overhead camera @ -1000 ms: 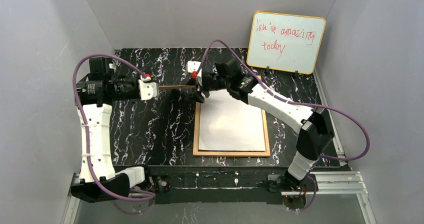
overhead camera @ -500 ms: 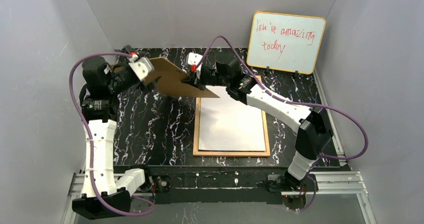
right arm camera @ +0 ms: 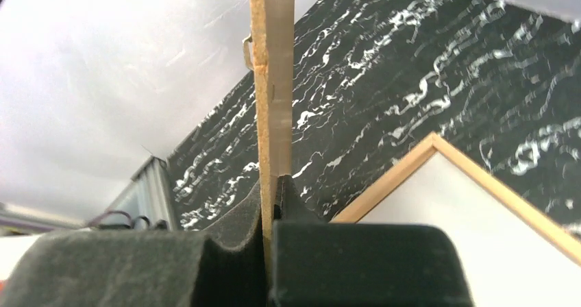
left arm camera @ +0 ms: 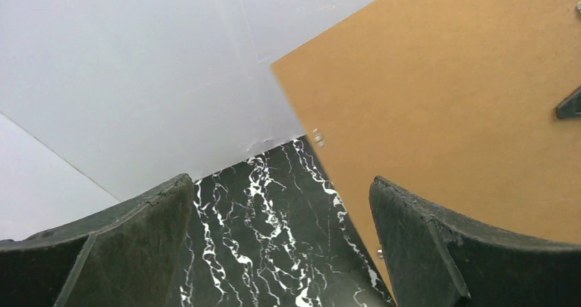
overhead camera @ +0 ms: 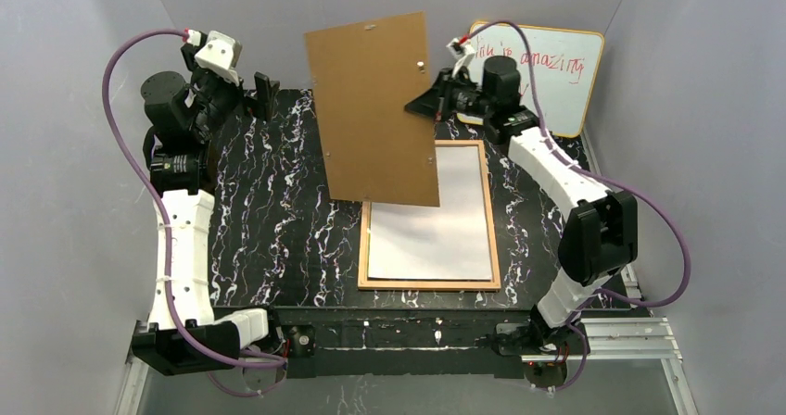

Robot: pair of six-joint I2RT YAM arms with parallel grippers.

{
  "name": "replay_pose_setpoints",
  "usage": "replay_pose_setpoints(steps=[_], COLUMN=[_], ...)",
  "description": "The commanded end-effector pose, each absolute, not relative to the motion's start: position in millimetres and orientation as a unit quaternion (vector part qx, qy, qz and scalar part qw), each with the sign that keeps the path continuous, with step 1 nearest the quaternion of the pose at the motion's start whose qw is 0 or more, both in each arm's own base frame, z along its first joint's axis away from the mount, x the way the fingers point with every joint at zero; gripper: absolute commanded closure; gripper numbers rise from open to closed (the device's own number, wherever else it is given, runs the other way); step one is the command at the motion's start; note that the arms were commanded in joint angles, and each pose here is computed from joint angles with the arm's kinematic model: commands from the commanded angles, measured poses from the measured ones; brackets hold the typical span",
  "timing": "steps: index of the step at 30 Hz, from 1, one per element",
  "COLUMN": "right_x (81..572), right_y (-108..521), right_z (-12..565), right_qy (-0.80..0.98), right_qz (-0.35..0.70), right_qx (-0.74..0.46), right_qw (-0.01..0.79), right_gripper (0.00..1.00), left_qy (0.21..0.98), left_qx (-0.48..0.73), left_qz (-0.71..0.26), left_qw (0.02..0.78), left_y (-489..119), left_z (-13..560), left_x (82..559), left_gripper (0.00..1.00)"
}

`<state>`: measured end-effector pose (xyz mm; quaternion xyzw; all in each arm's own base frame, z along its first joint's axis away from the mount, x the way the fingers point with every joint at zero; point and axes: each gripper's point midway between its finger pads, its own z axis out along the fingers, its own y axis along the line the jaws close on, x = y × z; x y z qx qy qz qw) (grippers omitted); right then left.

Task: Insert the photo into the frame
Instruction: Turn over the photo frame item at the center of the board.

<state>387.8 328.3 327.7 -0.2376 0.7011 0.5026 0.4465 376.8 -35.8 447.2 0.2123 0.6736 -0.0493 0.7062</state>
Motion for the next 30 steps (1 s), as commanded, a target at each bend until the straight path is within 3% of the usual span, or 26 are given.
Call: replay_pose_setpoints(steps=[1, 7, 13, 22, 30], right_x=[366, 358, 324, 288, 278], right_y=[296, 226, 173, 133, 132], right_z=[373, 363, 344, 306, 295], right_qy=[0.679, 0.704, 0.73, 0.782, 0.793], right_qz=[0.6, 0.629, 0.621, 0.557, 0.55], right_qx=[-0.171, -0.091, -0.021, 0.053, 0.059], right_qw=[0.387, 0.316, 0.286, 0.275, 0.256], right_gripper=[0.99, 0.99, 0.99, 0.99, 0.99], left_qy=[0.693, 0.789, 0.856, 0.908, 0.926], left_qx=[0.16, 0.148, 0.156, 0.201, 0.188], left_qz=[-0.058, -0.081, -0.168, -0.202, -0.221], left_qw=[0.701, 0.59, 0.463, 0.307, 0.241], left_y=[-28, -23, -57, -142, -176], left_z=[449, 359, 249, 129, 69], left_x=[379, 402, 406, 390, 384], left_gripper=[0.02, 0.02, 0.02, 0.18, 0.34])
